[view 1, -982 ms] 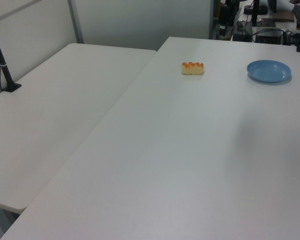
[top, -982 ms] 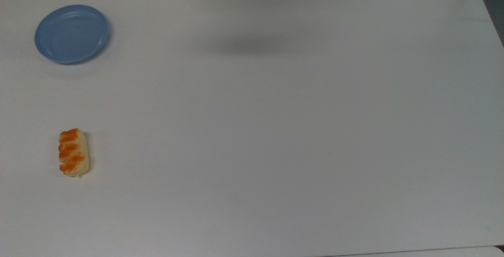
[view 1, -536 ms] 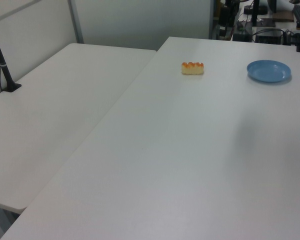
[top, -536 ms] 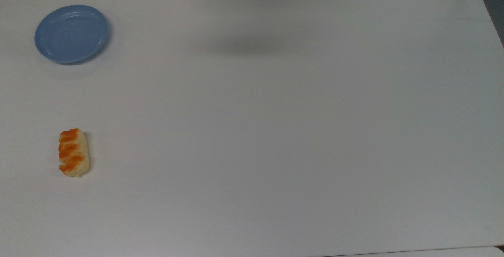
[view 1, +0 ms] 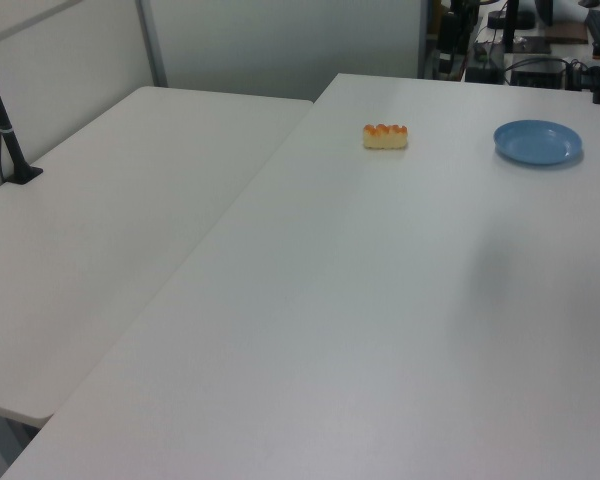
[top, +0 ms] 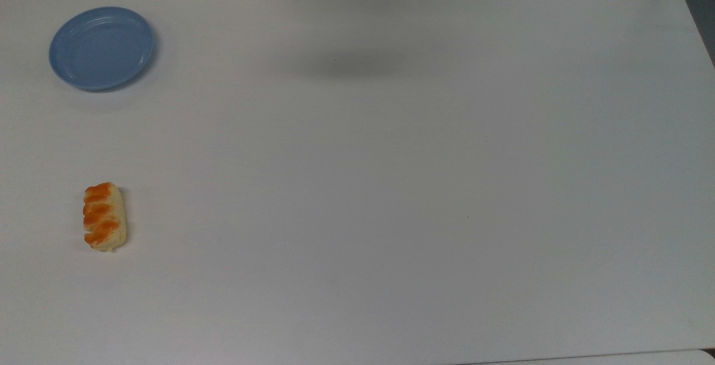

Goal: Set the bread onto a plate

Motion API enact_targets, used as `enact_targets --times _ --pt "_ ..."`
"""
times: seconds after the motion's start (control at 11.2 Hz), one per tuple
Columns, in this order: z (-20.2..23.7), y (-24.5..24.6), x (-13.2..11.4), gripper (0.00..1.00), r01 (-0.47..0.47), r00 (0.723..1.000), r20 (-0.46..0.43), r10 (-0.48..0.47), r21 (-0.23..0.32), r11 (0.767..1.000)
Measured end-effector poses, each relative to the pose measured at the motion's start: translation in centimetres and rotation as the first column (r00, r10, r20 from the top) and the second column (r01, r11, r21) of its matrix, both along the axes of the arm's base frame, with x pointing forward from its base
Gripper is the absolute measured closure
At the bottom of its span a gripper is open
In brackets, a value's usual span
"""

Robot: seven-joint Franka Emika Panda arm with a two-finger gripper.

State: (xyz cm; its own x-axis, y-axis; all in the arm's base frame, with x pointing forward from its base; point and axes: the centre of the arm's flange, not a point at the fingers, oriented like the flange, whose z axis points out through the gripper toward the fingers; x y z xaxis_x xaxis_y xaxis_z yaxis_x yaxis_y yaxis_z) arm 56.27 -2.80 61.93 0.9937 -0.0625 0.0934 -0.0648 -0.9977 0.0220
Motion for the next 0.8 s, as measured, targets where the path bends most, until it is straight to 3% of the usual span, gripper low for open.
enact_targets --times 0.8 --pt "-0.14 0.00 -0.01 0.00 -0.020 1.000 -0.003 0.020 -0.002 1.000"
